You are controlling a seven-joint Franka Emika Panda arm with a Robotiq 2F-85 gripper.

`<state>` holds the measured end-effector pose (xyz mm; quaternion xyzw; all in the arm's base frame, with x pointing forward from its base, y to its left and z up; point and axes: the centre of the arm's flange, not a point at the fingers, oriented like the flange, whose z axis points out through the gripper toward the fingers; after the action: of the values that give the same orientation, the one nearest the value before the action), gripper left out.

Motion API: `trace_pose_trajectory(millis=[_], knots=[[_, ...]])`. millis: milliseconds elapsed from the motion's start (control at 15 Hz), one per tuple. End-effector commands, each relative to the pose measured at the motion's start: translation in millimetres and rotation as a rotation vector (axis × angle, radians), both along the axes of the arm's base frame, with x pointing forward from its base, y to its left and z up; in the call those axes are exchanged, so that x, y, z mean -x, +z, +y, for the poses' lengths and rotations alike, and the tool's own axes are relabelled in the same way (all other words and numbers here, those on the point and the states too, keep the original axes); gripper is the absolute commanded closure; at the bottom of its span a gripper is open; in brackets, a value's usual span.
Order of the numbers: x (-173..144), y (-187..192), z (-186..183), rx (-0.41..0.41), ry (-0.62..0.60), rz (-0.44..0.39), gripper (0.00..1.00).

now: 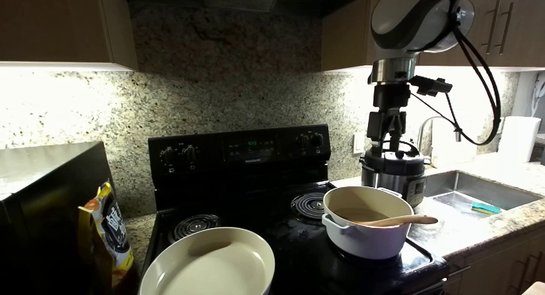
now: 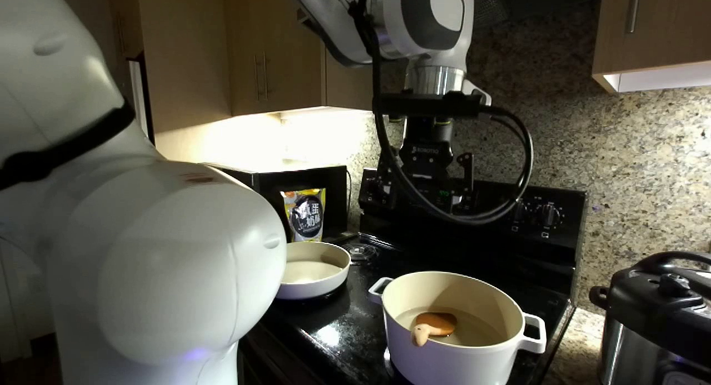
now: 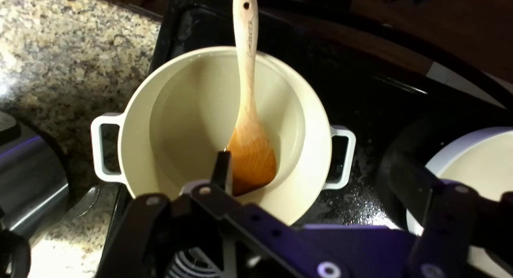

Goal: Hold the wooden spoon and stir inside the pot.

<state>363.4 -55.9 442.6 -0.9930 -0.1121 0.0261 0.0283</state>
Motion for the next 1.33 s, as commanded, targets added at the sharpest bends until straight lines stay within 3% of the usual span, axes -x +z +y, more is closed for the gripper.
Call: trace_pose_trajectory(millis=[0,400,533,600,1267], knots=[[6,-36,-6,-0.025,-0.016,0.061,0.00],[5,-95,-41,-0.073,-0.156,0.119,0.00],[2,-111,-52,-0.129,-0.204,0.121,0.00],[10,-92,-45,-0.088,-0.168,0.123,0.00],[6,-135,-58,-0.123,-0.219,0.193,0.00]])
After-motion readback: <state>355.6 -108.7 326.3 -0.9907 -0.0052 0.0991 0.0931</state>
